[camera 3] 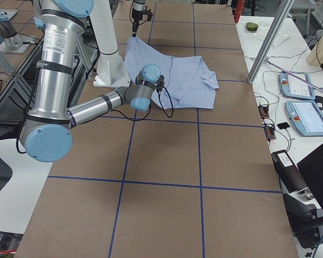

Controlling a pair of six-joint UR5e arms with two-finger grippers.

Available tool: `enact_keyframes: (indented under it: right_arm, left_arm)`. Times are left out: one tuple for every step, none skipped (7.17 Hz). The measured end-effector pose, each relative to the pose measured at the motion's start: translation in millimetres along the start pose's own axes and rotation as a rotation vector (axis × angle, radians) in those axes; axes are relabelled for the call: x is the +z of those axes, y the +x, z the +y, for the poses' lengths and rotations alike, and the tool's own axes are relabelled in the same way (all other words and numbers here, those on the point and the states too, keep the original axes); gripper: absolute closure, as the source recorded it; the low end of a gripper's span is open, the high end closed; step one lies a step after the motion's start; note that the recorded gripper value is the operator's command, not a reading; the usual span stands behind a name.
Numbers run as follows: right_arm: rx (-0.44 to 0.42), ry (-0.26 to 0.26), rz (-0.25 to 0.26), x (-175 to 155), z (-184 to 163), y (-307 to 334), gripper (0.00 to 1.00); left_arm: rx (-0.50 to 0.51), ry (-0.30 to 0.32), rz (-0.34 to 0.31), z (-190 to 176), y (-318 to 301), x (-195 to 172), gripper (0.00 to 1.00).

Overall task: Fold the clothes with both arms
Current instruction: 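Carry the hem with both grippers over the shirt toward the collar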

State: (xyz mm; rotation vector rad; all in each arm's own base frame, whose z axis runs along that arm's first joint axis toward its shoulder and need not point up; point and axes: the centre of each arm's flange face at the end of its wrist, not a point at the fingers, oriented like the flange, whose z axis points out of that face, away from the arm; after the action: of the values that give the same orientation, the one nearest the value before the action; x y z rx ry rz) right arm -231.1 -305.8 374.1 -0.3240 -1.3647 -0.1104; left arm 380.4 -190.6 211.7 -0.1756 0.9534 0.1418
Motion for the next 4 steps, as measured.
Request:
enact_keyframes:
  right_arm:
    - [0.001,0.024,-0.004,-0.6,-18.2,-1.7,1.0]
    - [0.007,0.049,-0.007,-1.4,-37.5,-2.4,1.0]
    - [0.011,0.074,-0.01,-3.3,-58.9,-4.7,1.0]
    - [0.017,0.1,-0.014,-7.4,-80.7,-7.3,1.0]
  left_arm:
    - [-0.016,0.024,-0.008,-14.2,-1.8,1.7,1.0]
    - [-0.027,0.064,-0.002,-33.6,-4.2,-7.5,1.0]
    - [-0.023,0.109,0.006,-53.5,-7.5,-21.3,1.0]
    - [-0.021,0.155,0.009,-76.7,-10.1,-34.2,1.0]
